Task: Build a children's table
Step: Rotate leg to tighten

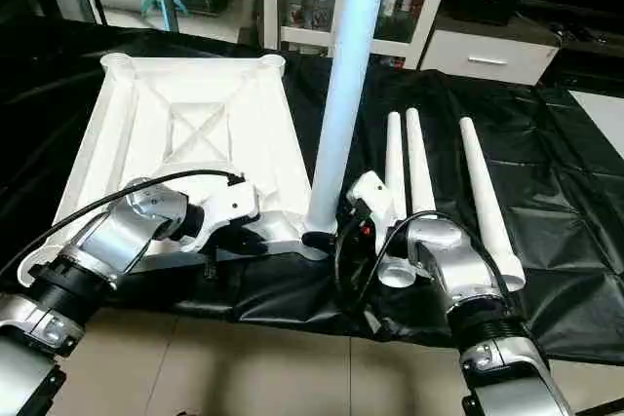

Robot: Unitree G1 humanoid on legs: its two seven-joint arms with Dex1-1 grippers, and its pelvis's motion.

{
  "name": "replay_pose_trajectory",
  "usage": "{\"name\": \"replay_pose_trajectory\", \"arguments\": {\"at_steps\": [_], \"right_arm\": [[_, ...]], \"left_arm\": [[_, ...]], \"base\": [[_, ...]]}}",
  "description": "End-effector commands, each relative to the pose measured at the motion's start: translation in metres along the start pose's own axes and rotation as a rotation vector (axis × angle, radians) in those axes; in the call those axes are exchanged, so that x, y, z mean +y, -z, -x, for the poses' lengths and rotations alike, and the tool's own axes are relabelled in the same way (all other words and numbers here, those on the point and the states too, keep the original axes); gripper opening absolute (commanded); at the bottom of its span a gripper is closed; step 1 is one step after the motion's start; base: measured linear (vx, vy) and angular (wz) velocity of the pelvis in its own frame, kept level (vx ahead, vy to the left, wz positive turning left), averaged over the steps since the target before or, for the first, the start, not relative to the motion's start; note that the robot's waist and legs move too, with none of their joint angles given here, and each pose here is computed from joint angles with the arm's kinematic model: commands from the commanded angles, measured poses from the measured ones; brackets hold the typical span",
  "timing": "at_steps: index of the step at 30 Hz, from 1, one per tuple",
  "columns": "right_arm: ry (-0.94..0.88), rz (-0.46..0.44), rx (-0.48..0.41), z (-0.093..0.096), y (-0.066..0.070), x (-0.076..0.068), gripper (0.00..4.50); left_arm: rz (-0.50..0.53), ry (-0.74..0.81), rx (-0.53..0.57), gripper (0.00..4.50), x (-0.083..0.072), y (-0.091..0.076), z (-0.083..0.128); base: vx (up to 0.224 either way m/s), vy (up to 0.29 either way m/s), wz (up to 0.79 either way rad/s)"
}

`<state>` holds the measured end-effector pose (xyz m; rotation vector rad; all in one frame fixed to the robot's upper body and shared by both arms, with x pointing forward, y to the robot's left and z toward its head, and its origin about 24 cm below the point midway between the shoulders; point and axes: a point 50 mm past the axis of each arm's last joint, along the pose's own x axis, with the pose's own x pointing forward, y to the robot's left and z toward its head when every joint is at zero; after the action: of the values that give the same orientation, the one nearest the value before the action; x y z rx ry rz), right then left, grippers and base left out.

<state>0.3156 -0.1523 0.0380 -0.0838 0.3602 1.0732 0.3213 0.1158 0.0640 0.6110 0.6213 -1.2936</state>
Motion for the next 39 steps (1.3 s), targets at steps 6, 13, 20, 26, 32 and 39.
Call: {"name": "replay_pose_trajectory", "arguments": {"at_steps": [6,13,20,26,32,39], "right_arm": [[0.323,-0.141,-0.051,-0.022,0.006,-0.008,2.72],[0.576,-0.281,-0.095,-0.056,0.002,-0.007,2.72],[0.798,-0.320,-0.047,-0.085,-0.005,0.003,2.72],[0.819,-0.347,-0.089,-0.093,-0.011,0.006,2.72],[0.821,-0.327,-0.150,-0.089,-0.019,0.001,3.07],[0.825,-0.199,-0.215,-0.068,-0.028,-0.010,3.63]], "left_arm": [[0.135,-0.063,0.046,0.00,-0.008,0.015,-0.032],[0.166,-0.197,-0.010,0.00,0.003,-0.003,-0.044],[0.155,-0.294,0.002,0.00,0.012,-0.010,-0.048],[0.167,-0.300,0.009,0.00,0.014,-0.006,-0.047],[0.172,-0.300,0.009,0.00,0.014,-0.003,-0.046],[0.142,-0.303,-0.002,0.00,0.017,-0.005,-0.045]], "base": [[0.000,0.000,0.00],[0.000,0.000,0.00],[0.000,0.000,0.00],[0.000,0.000,0.00],[0.000,0.000,0.00],[0.000,0.000,0.00]]}}
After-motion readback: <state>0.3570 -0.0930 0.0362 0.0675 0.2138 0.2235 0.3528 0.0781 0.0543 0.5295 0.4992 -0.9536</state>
